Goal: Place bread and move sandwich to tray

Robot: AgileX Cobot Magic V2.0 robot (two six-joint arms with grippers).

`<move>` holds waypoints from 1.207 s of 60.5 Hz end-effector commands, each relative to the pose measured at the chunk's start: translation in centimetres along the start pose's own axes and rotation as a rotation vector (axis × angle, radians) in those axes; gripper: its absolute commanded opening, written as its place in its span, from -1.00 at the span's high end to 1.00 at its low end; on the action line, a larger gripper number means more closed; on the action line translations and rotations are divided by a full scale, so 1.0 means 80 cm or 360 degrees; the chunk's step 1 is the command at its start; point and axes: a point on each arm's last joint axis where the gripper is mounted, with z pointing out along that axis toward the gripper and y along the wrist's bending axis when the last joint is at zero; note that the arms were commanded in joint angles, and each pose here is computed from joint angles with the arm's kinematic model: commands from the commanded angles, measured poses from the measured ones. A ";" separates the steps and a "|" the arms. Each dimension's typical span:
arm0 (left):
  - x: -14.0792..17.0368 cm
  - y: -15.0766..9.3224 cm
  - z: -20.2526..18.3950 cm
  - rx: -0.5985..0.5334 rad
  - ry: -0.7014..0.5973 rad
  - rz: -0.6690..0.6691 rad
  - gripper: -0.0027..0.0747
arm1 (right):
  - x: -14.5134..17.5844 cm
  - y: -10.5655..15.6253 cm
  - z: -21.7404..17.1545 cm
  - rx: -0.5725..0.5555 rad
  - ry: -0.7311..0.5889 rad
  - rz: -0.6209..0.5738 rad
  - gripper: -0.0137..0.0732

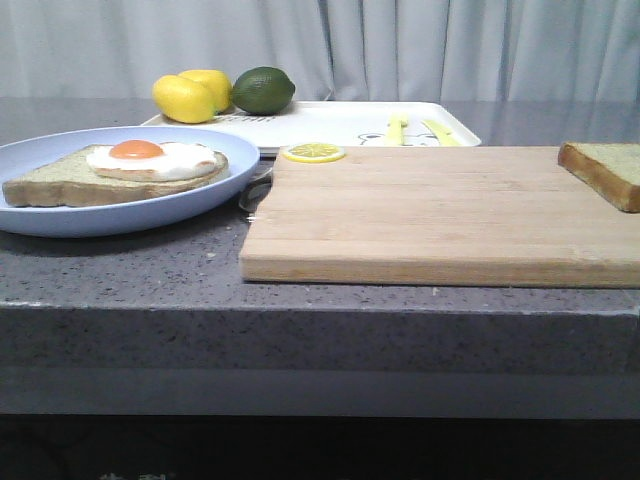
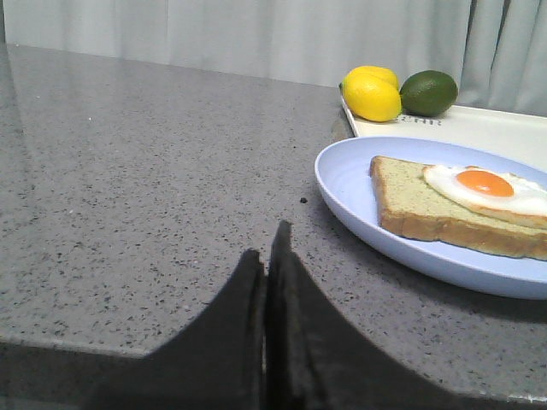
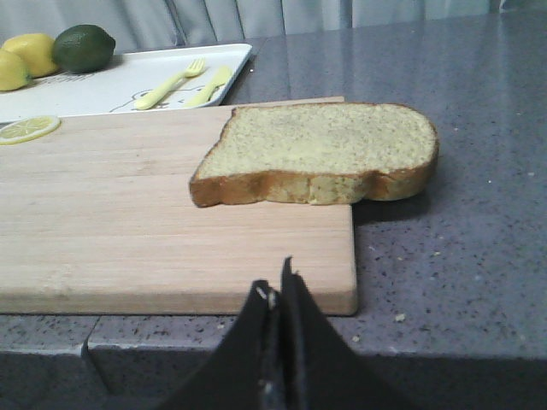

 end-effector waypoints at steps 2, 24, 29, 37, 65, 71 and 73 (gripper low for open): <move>-0.010 -0.002 -0.002 0.0024 -0.0161 -0.0020 0.98 | -0.010 -0.001 -0.002 0.0011 -0.0142 -0.0008 0.82; -0.010 -0.002 -0.002 0.0024 -0.0161 -0.0020 0.98 | -0.010 -0.001 -0.002 0.0011 -0.0142 -0.0008 0.82; -0.010 -0.002 -0.002 0.0024 -0.0161 -0.0020 0.98 | -0.010 -0.001 -0.002 0.0011 -0.0142 -0.0008 0.82; -0.010 -0.002 -0.002 0.0024 -0.0161 -0.0020 0.98 | -0.010 -0.001 -0.002 0.0011 -0.0142 -0.0008 0.82; -0.010 -0.002 -0.002 0.0024 -0.0161 -0.0020 0.98 | -0.010 -0.001 -0.002 0.0011 -0.0142 -0.0008 0.82; -0.010 -0.002 -0.002 0.0024 -0.0164 -0.0020 0.98 | -0.011 -0.001 -0.002 0.0012 -0.0155 -0.0008 0.82; -0.010 -0.002 -0.002 0.0024 -0.0164 -0.0020 0.98 | -0.011 -0.001 -0.002 0.0012 -0.0162 -0.0008 0.82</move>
